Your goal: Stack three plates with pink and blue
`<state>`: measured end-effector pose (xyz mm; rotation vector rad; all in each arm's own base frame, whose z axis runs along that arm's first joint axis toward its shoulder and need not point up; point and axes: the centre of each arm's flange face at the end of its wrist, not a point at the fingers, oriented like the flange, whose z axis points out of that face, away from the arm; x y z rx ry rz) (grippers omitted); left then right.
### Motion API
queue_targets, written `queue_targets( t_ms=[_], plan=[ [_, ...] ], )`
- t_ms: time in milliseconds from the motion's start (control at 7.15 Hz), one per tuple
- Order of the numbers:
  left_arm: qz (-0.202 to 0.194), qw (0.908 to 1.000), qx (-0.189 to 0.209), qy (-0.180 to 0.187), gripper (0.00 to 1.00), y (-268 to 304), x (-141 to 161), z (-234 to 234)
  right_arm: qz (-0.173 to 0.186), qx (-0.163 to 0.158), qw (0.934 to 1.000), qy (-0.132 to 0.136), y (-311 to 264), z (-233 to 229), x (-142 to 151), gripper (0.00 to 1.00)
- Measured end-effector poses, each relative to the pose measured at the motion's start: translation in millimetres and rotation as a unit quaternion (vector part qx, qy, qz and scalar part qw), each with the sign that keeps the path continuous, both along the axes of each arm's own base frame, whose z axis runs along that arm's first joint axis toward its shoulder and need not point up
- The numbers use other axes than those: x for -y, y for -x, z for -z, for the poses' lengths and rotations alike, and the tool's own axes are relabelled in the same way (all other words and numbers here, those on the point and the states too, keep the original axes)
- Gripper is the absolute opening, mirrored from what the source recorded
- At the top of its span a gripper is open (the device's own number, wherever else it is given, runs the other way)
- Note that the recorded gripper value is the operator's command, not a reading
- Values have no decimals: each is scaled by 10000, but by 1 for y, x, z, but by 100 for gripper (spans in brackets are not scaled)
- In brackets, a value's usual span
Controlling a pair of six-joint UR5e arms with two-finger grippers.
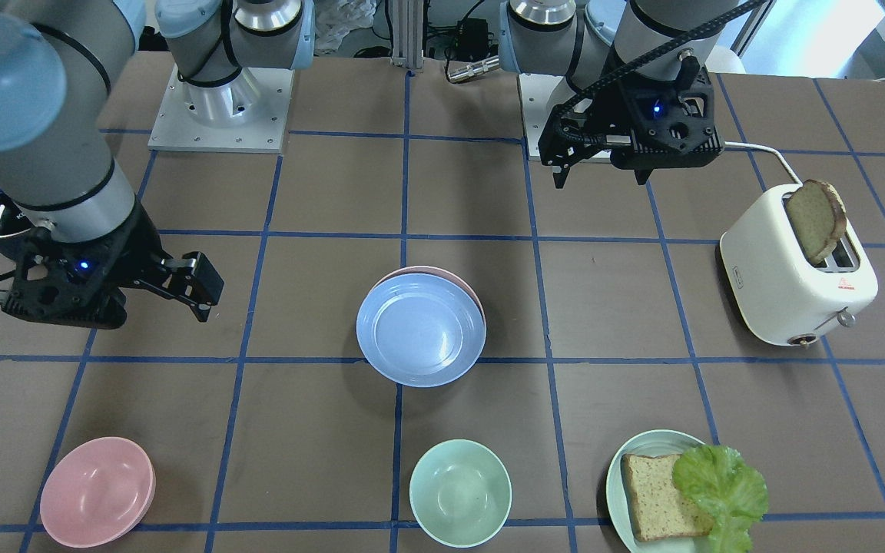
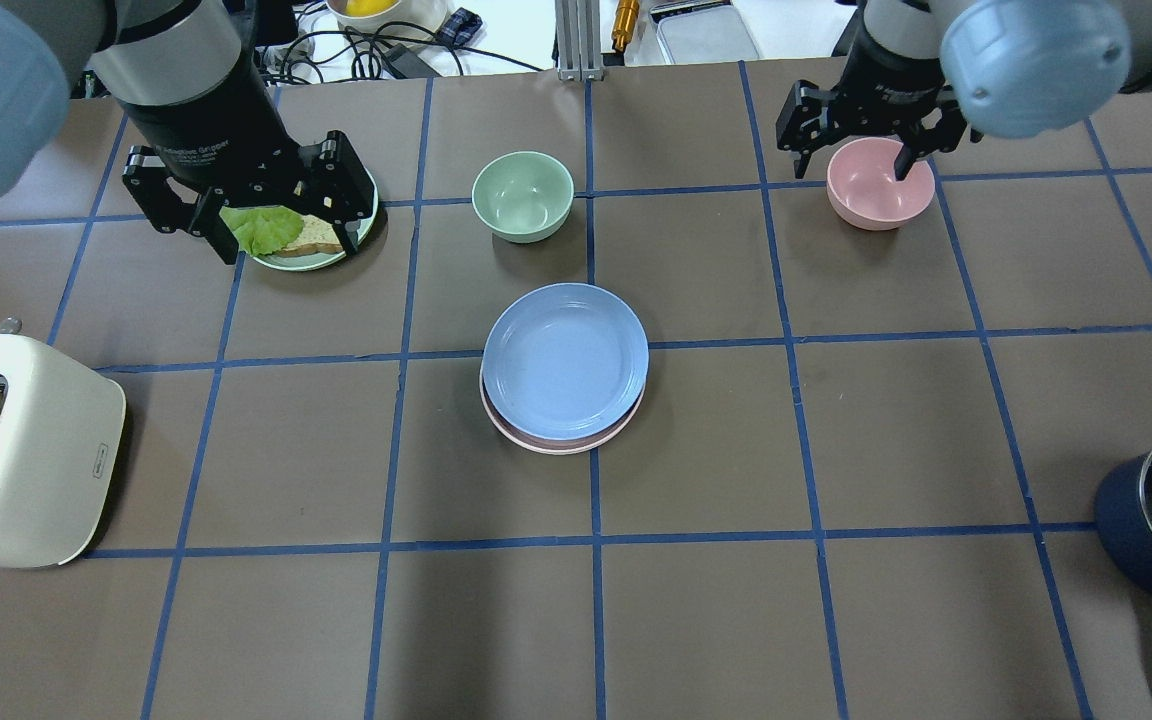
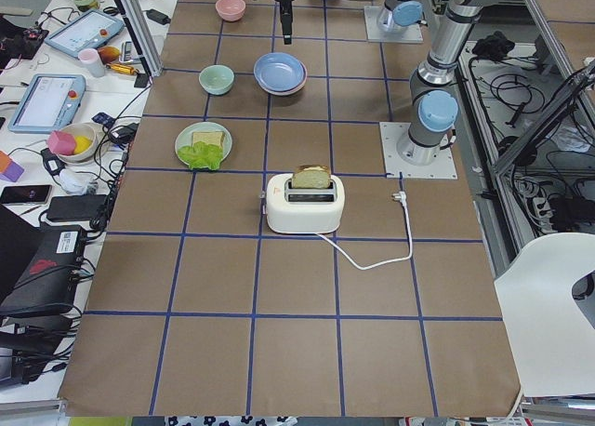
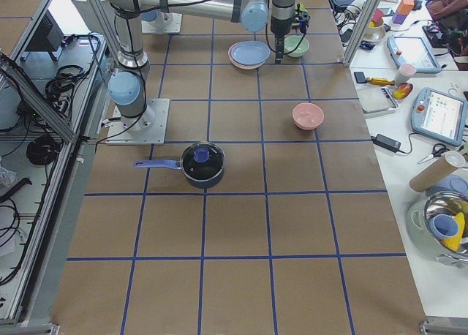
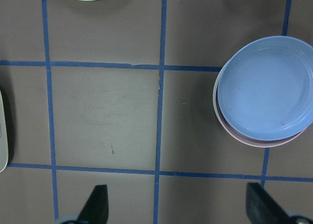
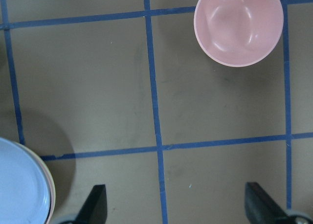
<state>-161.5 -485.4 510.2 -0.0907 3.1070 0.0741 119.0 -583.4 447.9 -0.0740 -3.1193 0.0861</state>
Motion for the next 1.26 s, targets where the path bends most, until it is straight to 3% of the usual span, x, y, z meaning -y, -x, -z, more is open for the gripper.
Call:
queue_targets(
  t_ms=[280,559,1258],
  plan=[
    [2,10000,-6,-5,100,0,-1,0,-208,31,9998,-44,-3,-44,-37,100],
    [2,10000,-6,-1,100,0,-1,-1,-228,66,9997,-30,-4,-60,-60,100],
    [2,10000,-7,-1,100,0,-1,-1,-237,144,9996,-43,-5,-56,-62,100]
  ],
)
